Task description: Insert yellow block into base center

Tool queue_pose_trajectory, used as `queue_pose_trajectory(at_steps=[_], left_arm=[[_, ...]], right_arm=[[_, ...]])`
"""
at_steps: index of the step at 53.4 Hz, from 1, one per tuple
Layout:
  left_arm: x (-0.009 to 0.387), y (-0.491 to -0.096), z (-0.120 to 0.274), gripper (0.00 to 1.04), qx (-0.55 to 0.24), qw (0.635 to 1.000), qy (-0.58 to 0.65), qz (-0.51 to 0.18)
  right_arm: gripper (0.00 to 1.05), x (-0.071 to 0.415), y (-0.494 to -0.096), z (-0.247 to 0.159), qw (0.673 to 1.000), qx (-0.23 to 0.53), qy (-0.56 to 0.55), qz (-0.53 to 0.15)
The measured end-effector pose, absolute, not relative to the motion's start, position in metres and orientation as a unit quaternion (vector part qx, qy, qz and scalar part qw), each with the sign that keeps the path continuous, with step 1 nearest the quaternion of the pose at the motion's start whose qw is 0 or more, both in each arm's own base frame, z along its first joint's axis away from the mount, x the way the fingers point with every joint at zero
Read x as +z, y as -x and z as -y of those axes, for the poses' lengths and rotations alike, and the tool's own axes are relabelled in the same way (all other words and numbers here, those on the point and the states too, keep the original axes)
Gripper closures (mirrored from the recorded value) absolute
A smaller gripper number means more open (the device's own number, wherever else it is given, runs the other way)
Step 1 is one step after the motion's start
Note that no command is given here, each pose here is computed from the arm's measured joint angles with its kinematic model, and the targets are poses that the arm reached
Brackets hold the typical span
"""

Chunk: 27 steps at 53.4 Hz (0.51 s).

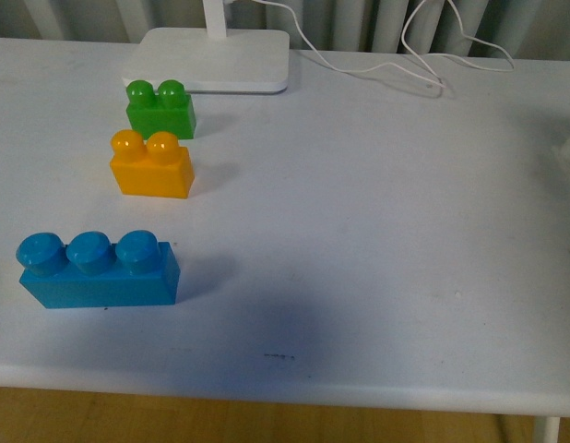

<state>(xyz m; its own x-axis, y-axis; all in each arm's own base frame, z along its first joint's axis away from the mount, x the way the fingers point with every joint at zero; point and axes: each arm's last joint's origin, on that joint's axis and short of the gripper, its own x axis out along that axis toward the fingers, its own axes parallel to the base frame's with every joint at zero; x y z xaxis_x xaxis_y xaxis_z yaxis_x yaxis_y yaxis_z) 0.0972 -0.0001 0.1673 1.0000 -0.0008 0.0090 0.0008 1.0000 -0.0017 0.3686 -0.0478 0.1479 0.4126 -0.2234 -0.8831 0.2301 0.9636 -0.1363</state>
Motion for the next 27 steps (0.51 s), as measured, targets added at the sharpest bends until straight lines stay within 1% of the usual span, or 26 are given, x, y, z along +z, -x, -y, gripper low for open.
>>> queue_pose_trajectory(at_steps=[27], left_arm=[[0.1673, -0.0972, 0.0001, 0.06, 0.000, 1.000, 0.001, 0.004]], right_arm=[[0.09, 0.1390, -0.3730, 0.0428, 0.835, -0.131, -0.022, -0.534]])
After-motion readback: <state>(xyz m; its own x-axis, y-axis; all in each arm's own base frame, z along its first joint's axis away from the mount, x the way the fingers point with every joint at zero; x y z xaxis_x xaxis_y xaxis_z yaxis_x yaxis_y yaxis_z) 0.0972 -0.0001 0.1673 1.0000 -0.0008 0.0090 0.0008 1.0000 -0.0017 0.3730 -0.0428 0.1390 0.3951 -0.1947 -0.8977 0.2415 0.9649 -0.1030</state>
